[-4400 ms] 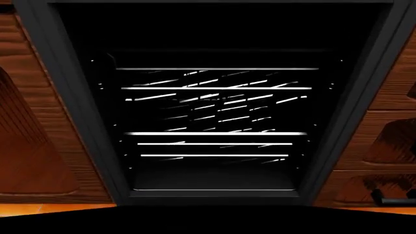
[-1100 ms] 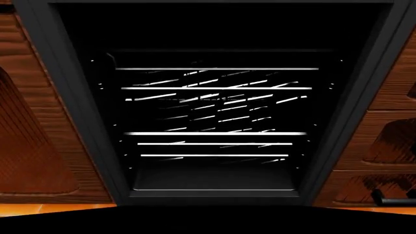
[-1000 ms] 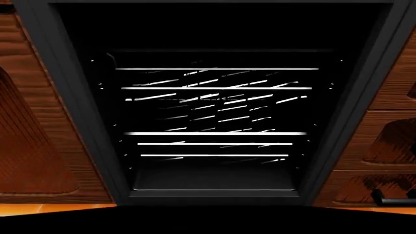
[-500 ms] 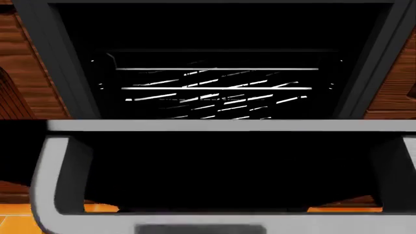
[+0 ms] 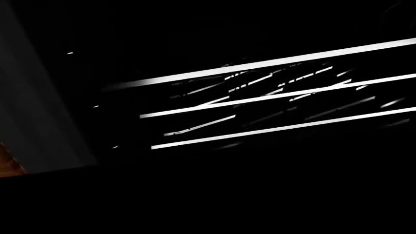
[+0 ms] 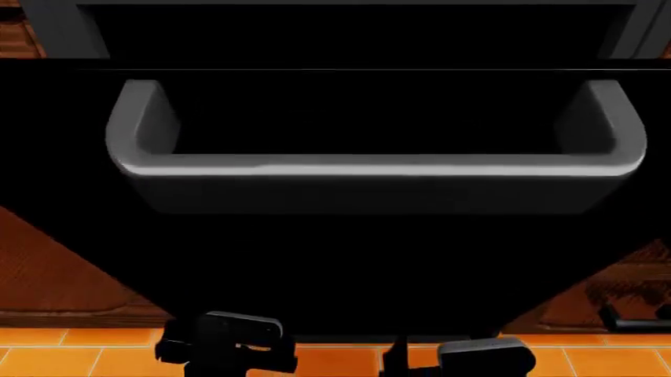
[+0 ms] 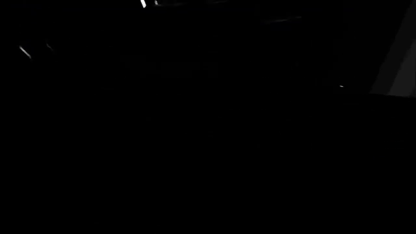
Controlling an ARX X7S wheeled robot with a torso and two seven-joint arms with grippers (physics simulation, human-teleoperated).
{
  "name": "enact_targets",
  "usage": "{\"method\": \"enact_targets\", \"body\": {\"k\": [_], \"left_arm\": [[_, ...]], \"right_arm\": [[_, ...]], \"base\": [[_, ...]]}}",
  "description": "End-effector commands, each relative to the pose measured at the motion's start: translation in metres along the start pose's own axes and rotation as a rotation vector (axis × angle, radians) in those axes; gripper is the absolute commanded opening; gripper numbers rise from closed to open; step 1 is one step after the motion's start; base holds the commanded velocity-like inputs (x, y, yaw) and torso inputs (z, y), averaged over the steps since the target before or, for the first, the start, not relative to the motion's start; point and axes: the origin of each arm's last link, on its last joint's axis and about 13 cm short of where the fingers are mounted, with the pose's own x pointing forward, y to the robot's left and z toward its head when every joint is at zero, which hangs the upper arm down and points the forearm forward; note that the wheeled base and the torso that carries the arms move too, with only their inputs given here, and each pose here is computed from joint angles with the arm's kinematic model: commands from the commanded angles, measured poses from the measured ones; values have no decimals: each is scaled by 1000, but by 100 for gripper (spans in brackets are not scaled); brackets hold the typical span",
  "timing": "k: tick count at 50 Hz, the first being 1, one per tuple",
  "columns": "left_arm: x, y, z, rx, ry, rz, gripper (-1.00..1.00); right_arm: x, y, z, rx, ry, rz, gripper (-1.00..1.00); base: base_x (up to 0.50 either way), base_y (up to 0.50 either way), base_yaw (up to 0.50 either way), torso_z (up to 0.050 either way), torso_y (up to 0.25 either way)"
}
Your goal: Close the dishwasher door
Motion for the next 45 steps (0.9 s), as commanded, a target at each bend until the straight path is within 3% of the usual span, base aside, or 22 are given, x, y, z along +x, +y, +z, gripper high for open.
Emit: {"method": "enact_targets", "body": {"k": [1, 45], "left_arm": [[18, 1, 39, -12, -150, -47, 100], [38, 13, 94, 5, -219, -62, 100]], "right_arm": [[9, 0, 8, 4, -16, -6, 100], [40, -5, 57, -2, -102, -8, 100]], "base": [[0, 0, -5, 0, 0], [5, -2, -5, 0, 4]]}}
